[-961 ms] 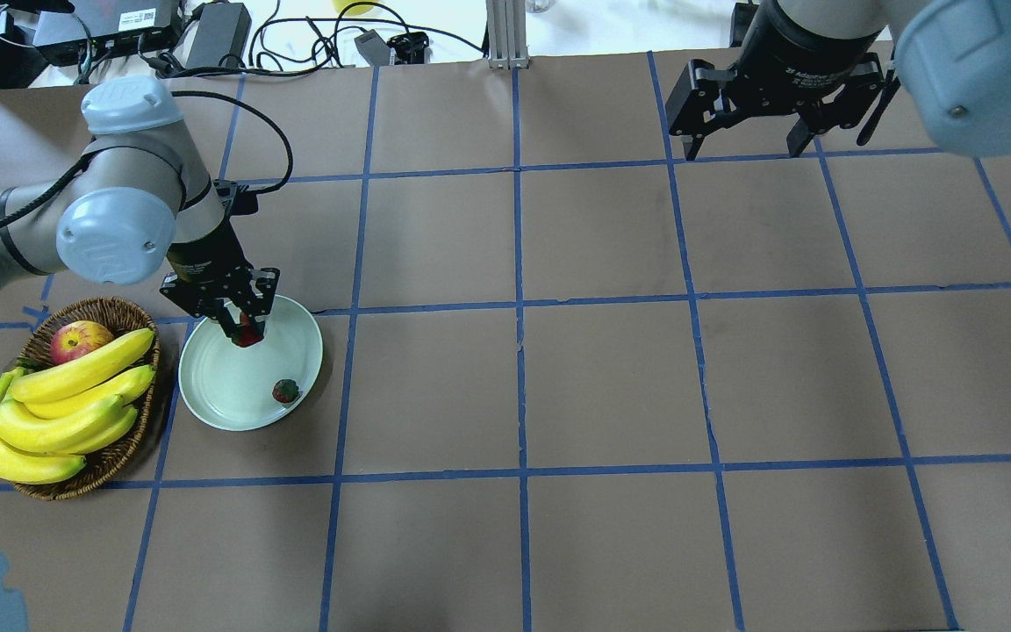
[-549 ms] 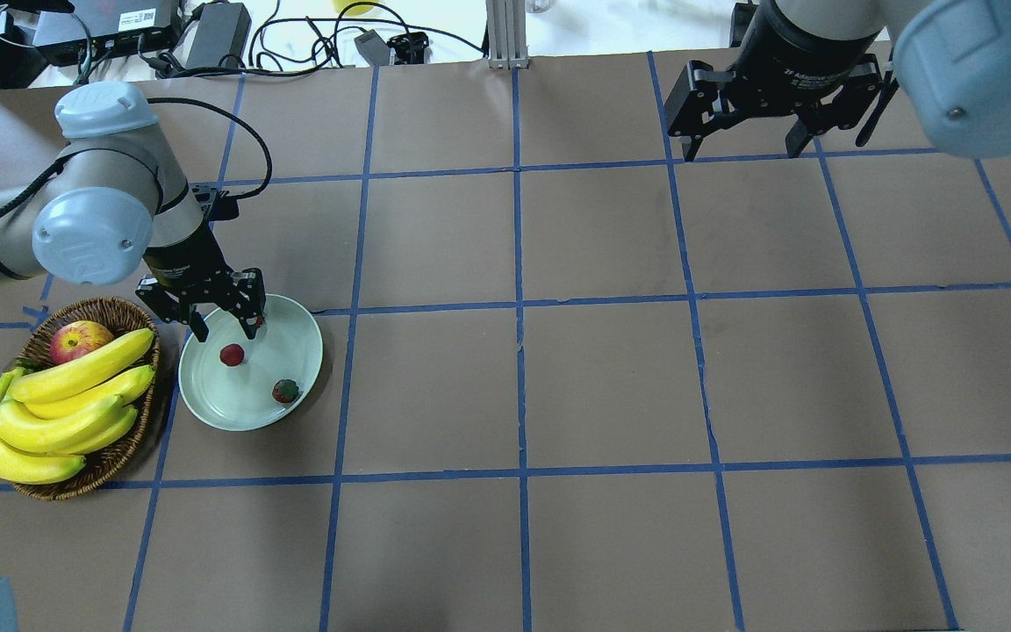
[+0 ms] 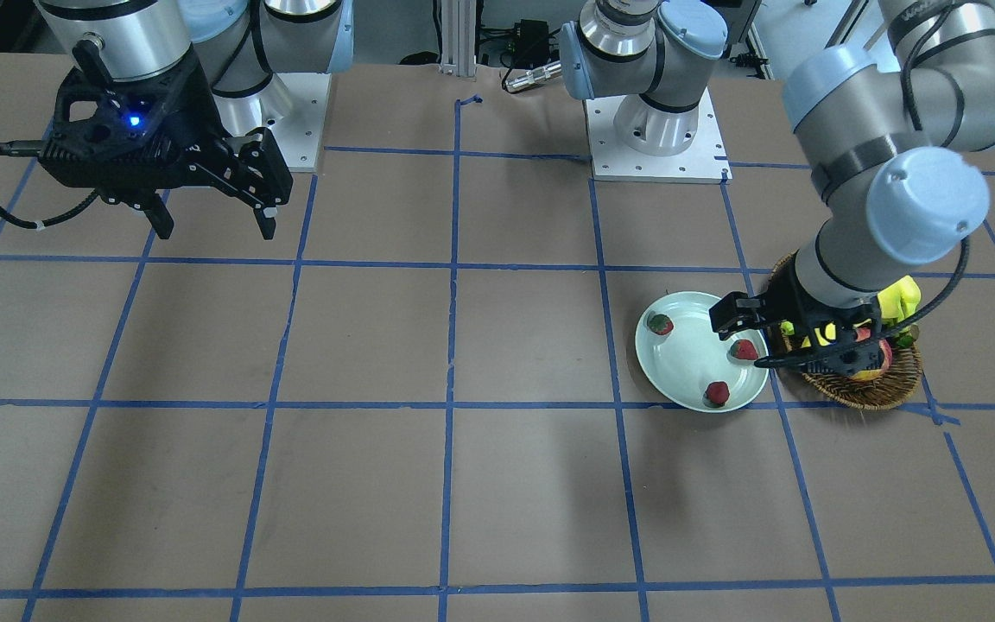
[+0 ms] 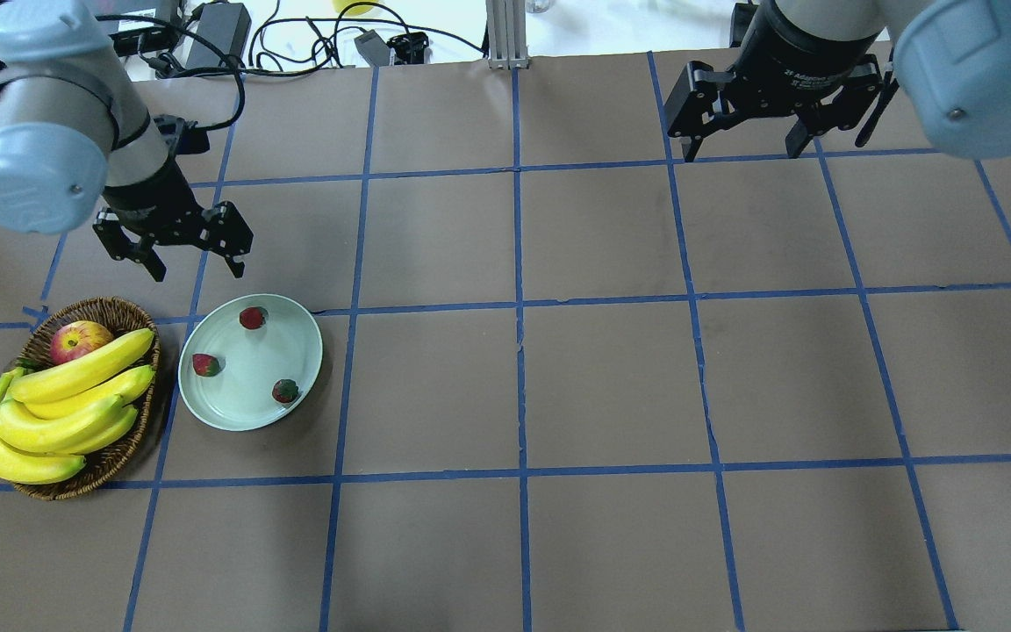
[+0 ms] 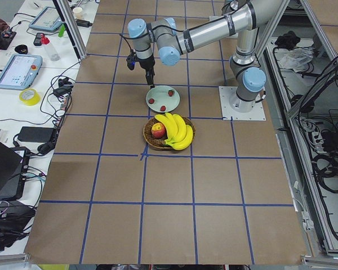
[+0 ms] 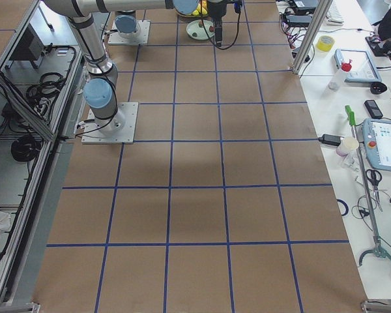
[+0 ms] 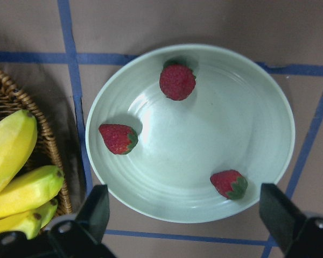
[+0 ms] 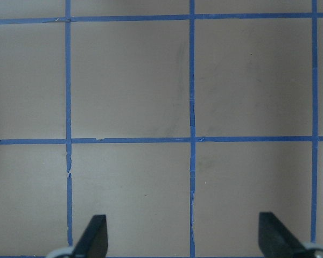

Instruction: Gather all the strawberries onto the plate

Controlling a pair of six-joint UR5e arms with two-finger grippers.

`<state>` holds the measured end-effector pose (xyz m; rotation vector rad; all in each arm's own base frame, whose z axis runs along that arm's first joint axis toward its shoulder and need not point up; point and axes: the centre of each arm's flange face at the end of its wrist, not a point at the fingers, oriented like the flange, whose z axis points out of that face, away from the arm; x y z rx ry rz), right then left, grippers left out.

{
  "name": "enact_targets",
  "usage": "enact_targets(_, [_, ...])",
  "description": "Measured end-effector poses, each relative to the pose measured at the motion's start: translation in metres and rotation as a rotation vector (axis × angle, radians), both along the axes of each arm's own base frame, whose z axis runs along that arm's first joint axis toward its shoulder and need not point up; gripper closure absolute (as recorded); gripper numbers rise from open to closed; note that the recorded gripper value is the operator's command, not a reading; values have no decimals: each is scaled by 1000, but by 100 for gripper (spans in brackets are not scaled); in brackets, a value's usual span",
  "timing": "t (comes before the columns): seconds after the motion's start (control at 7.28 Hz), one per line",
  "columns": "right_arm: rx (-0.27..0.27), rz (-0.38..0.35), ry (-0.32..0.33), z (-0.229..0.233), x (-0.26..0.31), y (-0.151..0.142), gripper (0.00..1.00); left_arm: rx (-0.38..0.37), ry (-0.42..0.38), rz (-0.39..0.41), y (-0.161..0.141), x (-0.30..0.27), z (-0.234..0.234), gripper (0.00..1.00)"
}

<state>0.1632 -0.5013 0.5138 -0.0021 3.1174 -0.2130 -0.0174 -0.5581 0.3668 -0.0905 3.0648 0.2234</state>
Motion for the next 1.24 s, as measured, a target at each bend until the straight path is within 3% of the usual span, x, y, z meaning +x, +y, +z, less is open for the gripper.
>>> enact_targets(0.41, [1,1,0,0,-1,0,0,-92,-19,57,26,-35,126,0])
enact_targets(0.82, [0,-1,0,0,-1,0,0,-148,3,69,58,-84,154,0])
enact_targets(1.24, [-1,-2,0,0,-1,0,0,-144,51,43,71,-109,151,0])
